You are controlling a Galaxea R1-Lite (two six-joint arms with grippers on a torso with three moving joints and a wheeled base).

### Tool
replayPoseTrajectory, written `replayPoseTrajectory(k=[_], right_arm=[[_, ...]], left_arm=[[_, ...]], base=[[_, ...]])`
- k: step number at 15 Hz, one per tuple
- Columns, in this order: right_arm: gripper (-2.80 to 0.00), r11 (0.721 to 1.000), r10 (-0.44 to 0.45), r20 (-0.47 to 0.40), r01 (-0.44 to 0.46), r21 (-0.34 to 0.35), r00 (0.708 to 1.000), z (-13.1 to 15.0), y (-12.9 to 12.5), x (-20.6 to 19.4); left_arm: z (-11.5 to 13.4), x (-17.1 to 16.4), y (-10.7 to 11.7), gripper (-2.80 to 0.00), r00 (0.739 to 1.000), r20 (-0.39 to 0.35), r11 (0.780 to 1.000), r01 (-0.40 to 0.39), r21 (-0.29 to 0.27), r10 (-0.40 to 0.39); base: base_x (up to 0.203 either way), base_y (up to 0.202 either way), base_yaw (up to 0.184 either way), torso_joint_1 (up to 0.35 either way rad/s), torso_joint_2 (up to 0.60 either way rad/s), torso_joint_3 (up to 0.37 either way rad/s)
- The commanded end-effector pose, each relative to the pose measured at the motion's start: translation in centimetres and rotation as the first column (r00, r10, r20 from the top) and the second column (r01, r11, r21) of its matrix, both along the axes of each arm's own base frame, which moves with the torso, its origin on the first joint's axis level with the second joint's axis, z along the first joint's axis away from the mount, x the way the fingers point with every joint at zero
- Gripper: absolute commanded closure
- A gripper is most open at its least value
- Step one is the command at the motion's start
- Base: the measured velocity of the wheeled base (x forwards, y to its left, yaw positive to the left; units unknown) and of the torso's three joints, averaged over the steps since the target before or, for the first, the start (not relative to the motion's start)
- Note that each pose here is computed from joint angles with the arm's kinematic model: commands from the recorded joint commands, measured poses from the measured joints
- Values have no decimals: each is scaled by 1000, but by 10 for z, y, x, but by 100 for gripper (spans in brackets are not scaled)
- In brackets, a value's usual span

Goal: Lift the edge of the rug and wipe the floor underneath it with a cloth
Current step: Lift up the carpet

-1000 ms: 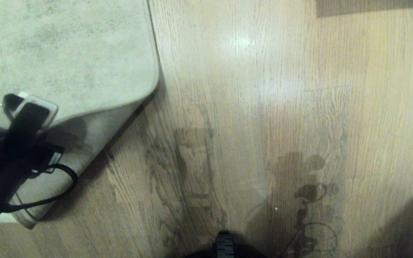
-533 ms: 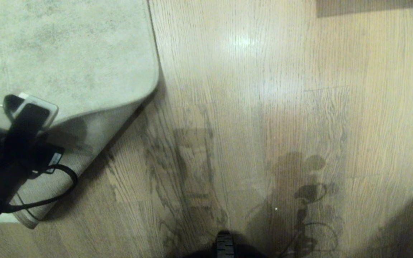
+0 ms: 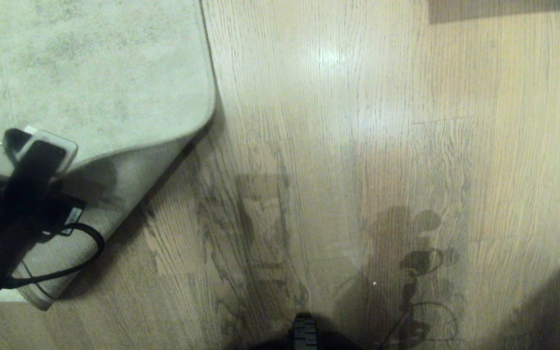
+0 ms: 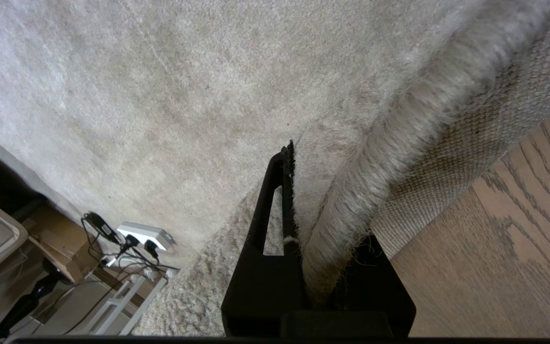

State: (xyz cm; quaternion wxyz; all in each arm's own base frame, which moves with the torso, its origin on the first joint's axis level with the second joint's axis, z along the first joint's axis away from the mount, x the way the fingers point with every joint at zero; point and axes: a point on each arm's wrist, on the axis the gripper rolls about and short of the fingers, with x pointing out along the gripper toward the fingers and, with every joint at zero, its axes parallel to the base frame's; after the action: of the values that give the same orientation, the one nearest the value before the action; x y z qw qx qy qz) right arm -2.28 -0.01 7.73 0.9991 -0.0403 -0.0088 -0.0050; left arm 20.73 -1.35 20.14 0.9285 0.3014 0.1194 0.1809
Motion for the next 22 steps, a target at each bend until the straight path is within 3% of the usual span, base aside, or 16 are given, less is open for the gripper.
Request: replayPoseTrajectory(k=[1,18,22], right_arm=[[0,1000,0,-1,0,-1,1000,0,0,0],[0,1000,0,-1,0,-1,1000,0,0,0],[0,1000,0,-1,0,-1,1000,0,0,0]], left_arm=[[0,1,0,0,1000,0,1000,-2,3,2],[-6,-2,0,0,1000,-11,1000,-1,-10,1],[-6,-2,0,0,1000,-12,1000,-1,-10,1]], base=[[0,0,0,0,0,0],[0,0,0,0,0,0],[1,144,-2,5,4,5]])
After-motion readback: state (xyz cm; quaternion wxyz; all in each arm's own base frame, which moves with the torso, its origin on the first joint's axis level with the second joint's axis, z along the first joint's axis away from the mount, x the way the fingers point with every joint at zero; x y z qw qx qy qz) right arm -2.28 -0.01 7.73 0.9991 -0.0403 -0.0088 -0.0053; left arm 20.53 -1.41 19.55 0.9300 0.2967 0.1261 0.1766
